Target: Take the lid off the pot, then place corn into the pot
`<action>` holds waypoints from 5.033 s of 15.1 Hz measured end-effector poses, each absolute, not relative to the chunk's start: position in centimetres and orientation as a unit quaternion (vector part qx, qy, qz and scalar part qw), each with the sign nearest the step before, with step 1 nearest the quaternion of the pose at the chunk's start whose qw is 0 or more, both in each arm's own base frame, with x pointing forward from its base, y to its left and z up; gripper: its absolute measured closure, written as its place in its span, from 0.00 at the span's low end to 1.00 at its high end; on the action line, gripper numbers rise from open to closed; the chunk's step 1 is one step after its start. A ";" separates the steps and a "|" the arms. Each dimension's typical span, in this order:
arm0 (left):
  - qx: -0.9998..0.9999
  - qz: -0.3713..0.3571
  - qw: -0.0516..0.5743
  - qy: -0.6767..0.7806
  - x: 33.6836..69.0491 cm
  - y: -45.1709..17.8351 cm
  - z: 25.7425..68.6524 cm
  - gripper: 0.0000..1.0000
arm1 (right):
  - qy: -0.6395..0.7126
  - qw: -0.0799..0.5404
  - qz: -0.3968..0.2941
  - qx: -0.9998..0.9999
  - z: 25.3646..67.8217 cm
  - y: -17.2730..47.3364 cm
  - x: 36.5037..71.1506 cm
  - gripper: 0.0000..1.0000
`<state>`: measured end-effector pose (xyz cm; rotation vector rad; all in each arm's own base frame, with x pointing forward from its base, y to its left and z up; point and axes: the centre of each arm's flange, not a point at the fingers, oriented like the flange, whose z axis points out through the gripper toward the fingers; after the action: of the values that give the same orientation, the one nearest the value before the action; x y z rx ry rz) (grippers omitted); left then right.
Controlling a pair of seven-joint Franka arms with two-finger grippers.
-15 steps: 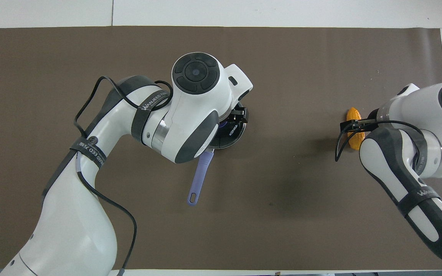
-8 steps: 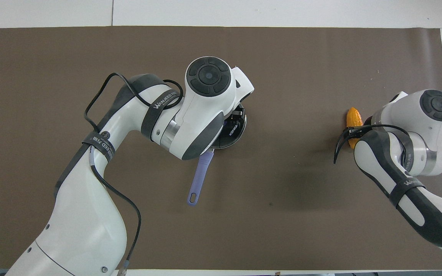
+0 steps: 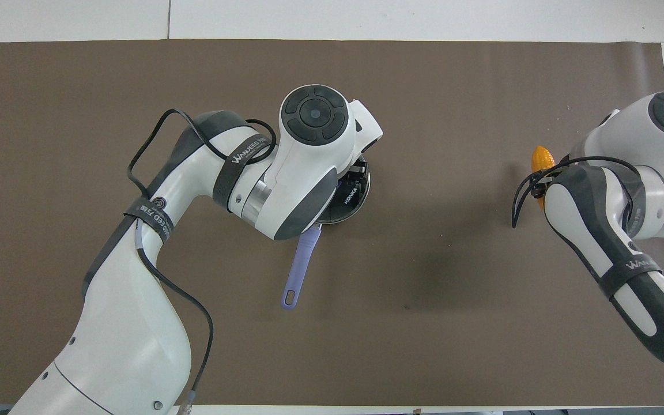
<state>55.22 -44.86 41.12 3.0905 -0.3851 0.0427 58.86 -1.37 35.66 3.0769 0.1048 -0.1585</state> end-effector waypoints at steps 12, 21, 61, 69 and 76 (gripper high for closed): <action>0.991 0.020 0.005 -0.130 55.2 -45.0 41.1 0.33 | 0.056 0.031 -0.045 0.997 36.6 1.7 59.5 0.59; 0.996 -0.008 0.041 -0.082 55.5 -40.1 51.0 0.33 | 0.044 0.006 -0.044 0.998 37.8 2.5 60.2 0.59; 0.997 0.021 0.007 -0.078 58.0 -0.3 43.8 0.00 | -0.062 0.001 -0.044 0.997 57.4 0.2 56.4 0.00; 0.997 -0.028 -0.003 -0.067 55.8 -5.4 57.9 0.00 | -0.051 0.023 -0.021 0.998 61.1 -2.4 55.1 0.00; 0.997 -0.037 -0.009 -0.065 52.9 -5.2 60.1 0.00 | -0.020 0.022 -0.032 0.999 60.4 -6.2 54.9 0.00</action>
<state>52.93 -5.22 60.13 3.1510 -0.2046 -0.1167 54.87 -6.21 60.42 3.0956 -0.0607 -0.1005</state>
